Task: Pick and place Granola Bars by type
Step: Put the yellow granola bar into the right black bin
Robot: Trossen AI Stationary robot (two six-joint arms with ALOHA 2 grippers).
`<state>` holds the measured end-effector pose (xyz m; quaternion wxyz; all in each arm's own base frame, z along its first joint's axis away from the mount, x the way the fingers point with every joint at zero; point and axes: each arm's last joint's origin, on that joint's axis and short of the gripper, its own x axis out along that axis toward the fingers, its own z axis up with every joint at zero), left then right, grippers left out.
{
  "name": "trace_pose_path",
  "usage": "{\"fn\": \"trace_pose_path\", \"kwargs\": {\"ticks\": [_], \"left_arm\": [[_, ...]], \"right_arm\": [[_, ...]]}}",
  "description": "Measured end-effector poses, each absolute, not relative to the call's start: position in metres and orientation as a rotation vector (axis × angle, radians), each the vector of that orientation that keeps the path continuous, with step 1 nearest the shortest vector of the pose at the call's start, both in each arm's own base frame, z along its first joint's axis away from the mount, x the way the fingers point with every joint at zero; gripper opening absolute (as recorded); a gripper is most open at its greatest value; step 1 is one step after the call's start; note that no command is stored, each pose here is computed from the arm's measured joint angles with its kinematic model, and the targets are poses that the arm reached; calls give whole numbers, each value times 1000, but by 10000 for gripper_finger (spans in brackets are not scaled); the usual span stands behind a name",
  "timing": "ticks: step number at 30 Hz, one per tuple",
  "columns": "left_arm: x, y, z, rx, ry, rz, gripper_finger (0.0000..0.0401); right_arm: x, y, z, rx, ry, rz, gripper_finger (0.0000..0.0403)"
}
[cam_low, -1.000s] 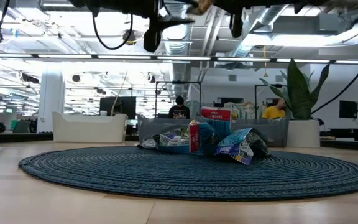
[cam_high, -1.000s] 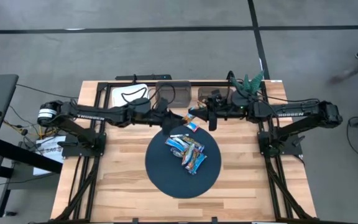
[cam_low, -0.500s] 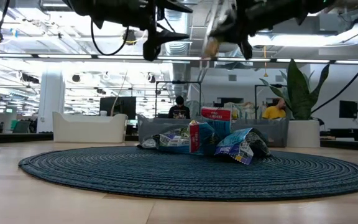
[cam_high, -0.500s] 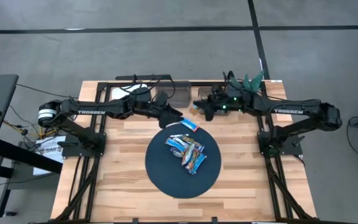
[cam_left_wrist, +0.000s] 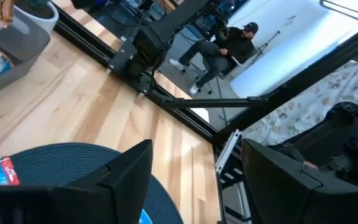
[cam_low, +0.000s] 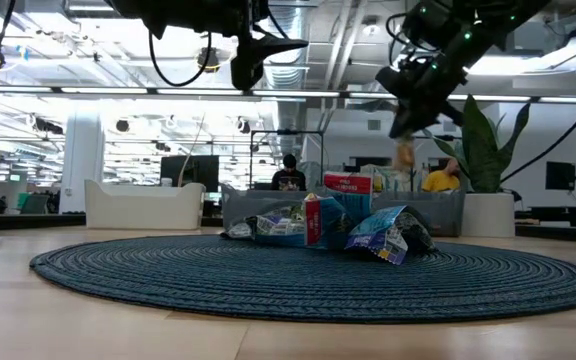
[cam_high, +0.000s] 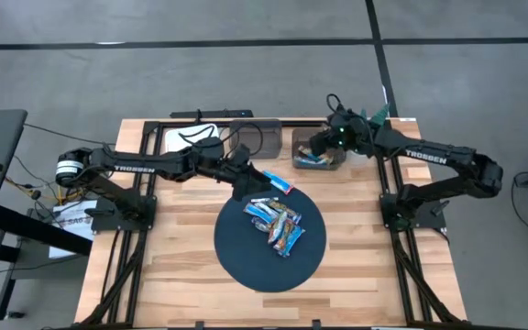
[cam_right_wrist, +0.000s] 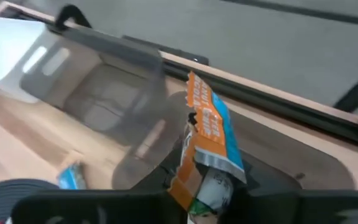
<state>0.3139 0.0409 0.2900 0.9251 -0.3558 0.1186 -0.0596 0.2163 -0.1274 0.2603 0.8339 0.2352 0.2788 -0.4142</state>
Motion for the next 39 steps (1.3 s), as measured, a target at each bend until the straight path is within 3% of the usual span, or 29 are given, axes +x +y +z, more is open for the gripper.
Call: {"fn": "trace_pose_path", "kwargs": {"ticks": [7,19,27,33,39], "left_arm": [[314,40,290,-724,243,-125,238],[314,40,290,-722,243,-124,238],[314,40,289,-750,244,-102,238],[313,22,284,-680,320,-114,238],[308,3,272,-687,480,-129,238]], "right_arm": [[212,-133,259,470,651,-783,67],[206,-141,258,615,613,-807,184],[224,-128,269,693,517,-454,209],[230,-95,261,738,693,-136,203],[230,-52,250,730,913,-17,195]]}}
